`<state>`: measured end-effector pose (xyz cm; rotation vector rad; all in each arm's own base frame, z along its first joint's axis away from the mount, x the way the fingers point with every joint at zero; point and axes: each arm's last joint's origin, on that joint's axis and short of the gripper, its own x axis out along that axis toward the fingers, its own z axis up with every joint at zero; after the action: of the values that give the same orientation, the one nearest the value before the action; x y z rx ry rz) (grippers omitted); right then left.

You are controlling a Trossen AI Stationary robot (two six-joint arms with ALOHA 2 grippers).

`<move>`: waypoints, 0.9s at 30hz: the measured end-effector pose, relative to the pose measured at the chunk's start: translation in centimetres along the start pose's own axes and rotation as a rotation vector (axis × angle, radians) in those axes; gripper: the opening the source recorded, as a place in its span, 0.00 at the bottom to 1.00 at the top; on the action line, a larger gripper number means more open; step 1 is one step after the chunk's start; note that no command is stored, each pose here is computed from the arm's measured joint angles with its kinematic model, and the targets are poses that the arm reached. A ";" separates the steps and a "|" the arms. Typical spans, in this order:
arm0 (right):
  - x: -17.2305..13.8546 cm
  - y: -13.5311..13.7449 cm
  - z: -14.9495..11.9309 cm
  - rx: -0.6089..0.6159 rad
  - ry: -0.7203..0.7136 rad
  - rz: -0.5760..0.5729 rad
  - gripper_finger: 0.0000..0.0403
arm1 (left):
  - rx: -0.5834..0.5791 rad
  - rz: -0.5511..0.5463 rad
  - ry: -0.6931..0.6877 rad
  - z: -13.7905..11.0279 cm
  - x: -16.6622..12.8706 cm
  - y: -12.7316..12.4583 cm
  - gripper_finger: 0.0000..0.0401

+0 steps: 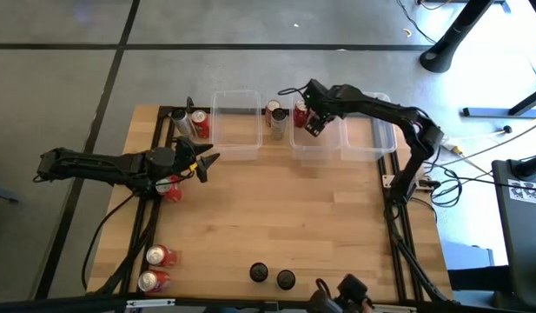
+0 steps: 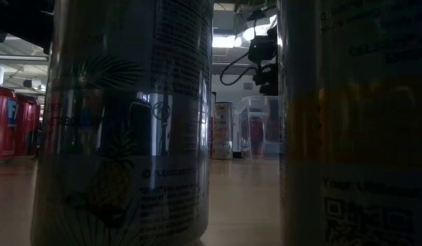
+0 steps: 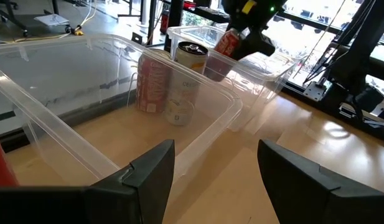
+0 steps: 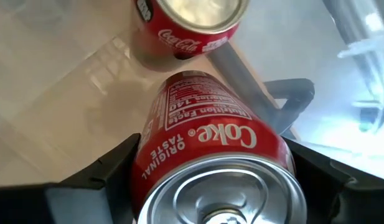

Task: Sort soda cans
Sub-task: Put the bottom red soda can into the center transparent bin

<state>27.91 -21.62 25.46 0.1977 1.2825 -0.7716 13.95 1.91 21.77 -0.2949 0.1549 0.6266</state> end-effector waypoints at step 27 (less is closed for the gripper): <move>4.2 1.1 0.7 -0.116 0.070 -0.042 0.79 | 0.027 0.000 0.002 0.0 0.0 0.0 0.55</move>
<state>29.46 -22.89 21.55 0.1053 1.3979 -0.7284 13.95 1.91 21.74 -0.2692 0.1653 0.6239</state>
